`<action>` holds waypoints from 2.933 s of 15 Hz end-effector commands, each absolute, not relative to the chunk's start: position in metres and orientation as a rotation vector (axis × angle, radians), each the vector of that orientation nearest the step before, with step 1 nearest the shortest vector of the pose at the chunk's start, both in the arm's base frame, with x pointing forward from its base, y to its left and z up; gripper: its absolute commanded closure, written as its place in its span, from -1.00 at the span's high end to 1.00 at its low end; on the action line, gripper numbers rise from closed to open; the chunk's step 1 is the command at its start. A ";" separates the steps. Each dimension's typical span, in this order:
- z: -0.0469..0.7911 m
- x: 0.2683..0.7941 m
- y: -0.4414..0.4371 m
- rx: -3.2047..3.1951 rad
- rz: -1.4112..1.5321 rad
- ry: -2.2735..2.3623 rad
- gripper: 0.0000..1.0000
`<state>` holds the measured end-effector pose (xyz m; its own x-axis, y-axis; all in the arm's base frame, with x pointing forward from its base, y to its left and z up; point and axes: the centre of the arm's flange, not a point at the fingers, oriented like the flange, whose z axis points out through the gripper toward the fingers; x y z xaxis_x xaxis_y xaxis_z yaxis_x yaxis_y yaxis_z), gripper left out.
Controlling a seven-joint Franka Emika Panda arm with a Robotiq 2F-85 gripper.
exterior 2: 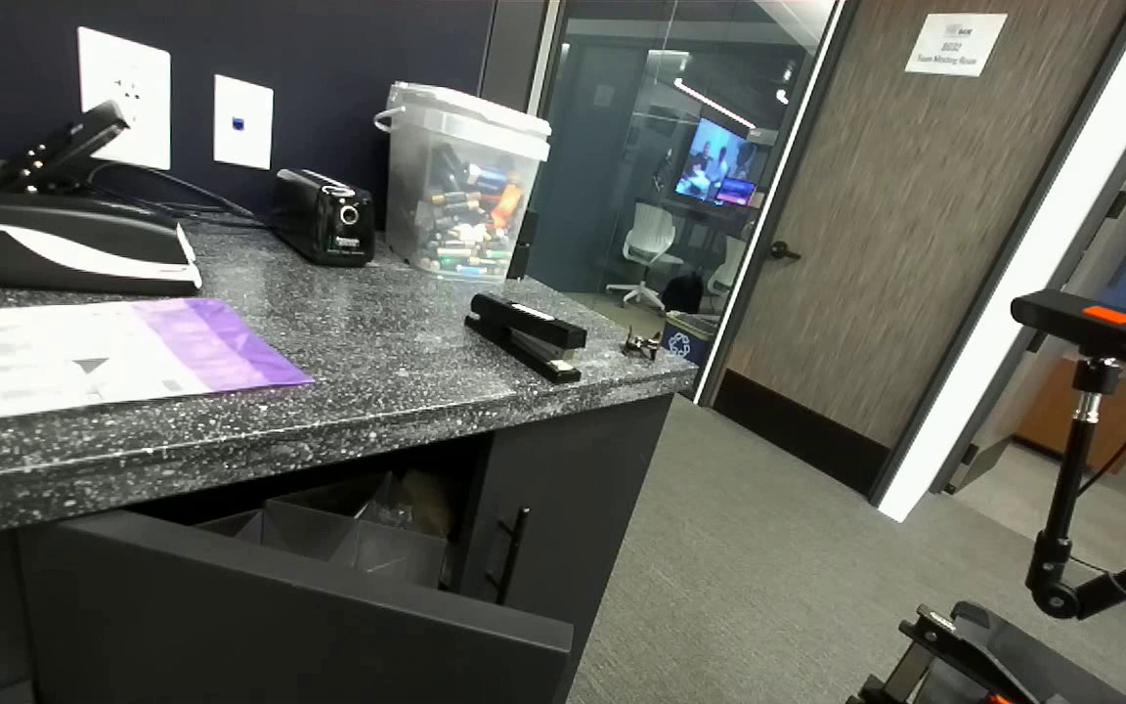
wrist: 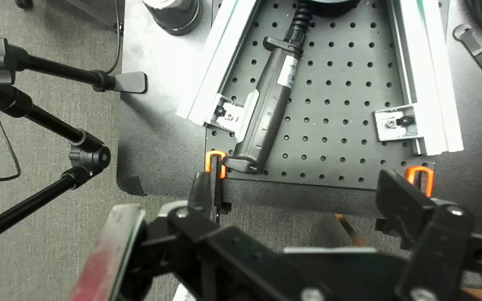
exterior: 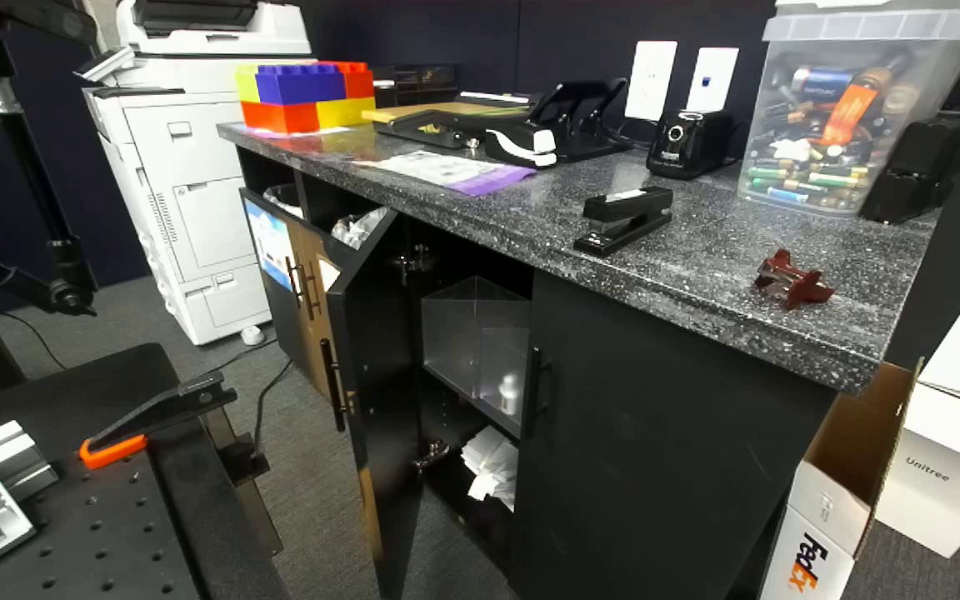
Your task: Open the right cabinet door
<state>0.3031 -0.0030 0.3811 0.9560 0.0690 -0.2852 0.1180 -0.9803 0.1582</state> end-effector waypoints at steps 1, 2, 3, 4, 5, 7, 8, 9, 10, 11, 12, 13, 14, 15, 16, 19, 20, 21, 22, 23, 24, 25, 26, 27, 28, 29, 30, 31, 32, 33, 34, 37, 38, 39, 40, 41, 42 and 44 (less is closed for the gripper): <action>0.381 0.303 -0.003 2.934 -0.419 0.141 1.00; 0.363 0.314 -0.005 2.931 -0.446 0.130 1.00; 0.353 0.330 -0.009 2.933 -0.473 0.121 1.00; 0.345 0.344 -0.012 2.937 -0.475 0.121 1.00; 0.332 0.360 -0.014 2.944 -0.452 0.098 1.00; 0.306 0.393 -0.017 2.936 -0.415 0.073 1.00; 0.297 0.405 -0.018 2.934 -0.387 0.062 1.00; 0.287 0.419 -0.019 2.928 -0.389 0.052 1.00; 0.280 0.433 -0.019 2.921 -0.382 0.042 1.00; 0.271 0.447 -0.020 2.916 -0.381 0.032 1.00; 0.261 0.461 -0.021 2.912 -0.380 0.020 1.00; 0.249 0.474 -0.022 2.929 -0.352 0.004 1.00; 0.235 0.488 -0.023 2.931 -0.349 -0.005 1.00; 0.222 0.502 -0.023 2.940 -0.328 -0.016 1.00; 0.207 0.515 -0.023 2.962 -0.294 -0.026 1.00; 0.156 0.556 -0.024 2.994 -0.185 -0.042 1.00; 0.138 0.568 -0.022 2.998 -0.155 -0.043 1.00; 0.119 0.580 -0.021 3.000 -0.126 -0.040 1.00; 0.099 0.591 -0.018 3.006 -0.098 -0.035 1.00; 0.080 0.602 -0.013 3.010 -0.062 -0.029 1.00; 0.061 0.612 -0.006 3.014 -0.032 -0.015 1.00; 0.042 0.622 0.002 3.014 0.002 -0.004 1.00; 0.025 0.632 0.011 3.013 0.029 0.013 1.00; 0.015 0.635 0.019 3.014 0.061 0.025 1.00; 0.007 0.640 0.026 3.016 0.096 0.034 1.00; 0.001 0.643 0.032 3.017 0.131 0.042 1.00; -0.005 0.643 0.037 3.013 0.160 0.045 1.00; -0.012 0.639 0.038 3.011 0.178 0.031 1.00; -0.015 0.633 0.038 3.006 0.207 0.029 1.00; -0.018 0.628 0.038 3.003 0.236 0.027 1.00; -0.016 0.622 0.039 2.999 0.272 0.034 1.00; -0.004 0.603 0.046 2.995 0.405 0.066 1.00; 0.000 0.596 0.051 3.000 0.449 0.079 1.00; 0.004 0.587 0.059 3.004 0.500 0.098 1.00; 0.007 0.580 0.066 3.007 0.546 0.112 1.00; 0.005 0.573 0.072 3.000 0.598 0.123 1.00; 0.002 0.570 0.077 2.981 0.657 0.131 1.00; -0.005 0.566 0.081 2.917 0.774 0.151 1.00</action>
<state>0.5844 0.0725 -0.0071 0.9122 0.0906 0.3997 0.0600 -0.9943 0.0884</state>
